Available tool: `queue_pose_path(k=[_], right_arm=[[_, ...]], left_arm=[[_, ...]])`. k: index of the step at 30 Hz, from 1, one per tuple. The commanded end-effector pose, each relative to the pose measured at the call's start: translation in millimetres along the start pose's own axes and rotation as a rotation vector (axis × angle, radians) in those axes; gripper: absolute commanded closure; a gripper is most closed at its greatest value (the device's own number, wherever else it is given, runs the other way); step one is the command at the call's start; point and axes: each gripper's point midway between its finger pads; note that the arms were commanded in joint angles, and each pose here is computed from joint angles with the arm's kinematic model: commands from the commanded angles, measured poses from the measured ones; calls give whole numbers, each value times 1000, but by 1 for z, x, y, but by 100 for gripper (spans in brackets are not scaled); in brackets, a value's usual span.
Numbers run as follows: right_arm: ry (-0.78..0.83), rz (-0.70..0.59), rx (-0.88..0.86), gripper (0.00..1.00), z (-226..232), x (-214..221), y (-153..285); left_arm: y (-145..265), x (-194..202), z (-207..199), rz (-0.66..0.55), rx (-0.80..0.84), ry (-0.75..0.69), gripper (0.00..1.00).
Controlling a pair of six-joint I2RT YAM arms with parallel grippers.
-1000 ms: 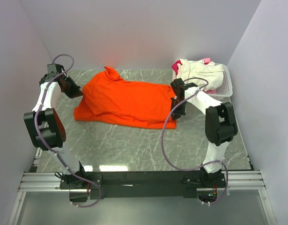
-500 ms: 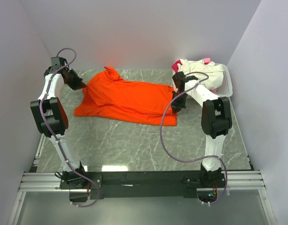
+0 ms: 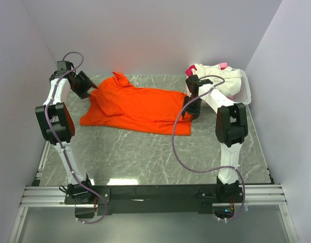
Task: Fold and stack the t-shirts
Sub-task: Fold the tshirt
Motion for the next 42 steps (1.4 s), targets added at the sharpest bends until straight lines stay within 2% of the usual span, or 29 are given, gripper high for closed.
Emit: queue_pose_path(k=[1,4,6,8,9,13,18,29,38,42], right_arm=[[-13,-82,-11,38,3,-22,17],[-20,-130,-19,29,1,-23,28],[-21,-167,-34,28,1,-22,38],[-21,-169,-33,28,-5,-10,38],[-24,-164,-33,28,-8,-5,36],[-44,-112,-34,34,-20,29,19],[-60,-105,-56,36,-20,49,14],[-61,-108,-56,40,-13,46,5],[-61,-92,-58,43,-10,47,-3],[-51,-79,-53,44,-8,49,-8]], left_arm=[[7,-23,-26,-70,66,-34,31],[20,-25,-26,-96,58,-57,21],[19,-15,-13,-83,21,-67,20],[28,-10,-4,-85,3,-80,21],[23,3,13,-56,-33,-66,21],[40,22,45,-59,-100,-77,25],[50,43,90,-34,-186,-49,26],[47,54,124,-6,-286,-48,32],[36,63,135,21,-303,-34,39],[30,70,144,42,-321,-21,39]])
Point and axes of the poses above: each gripper's point midway between its finger pads, its own y axis back along the fingers, its own z axis along the line the jaws close on, x = y × z
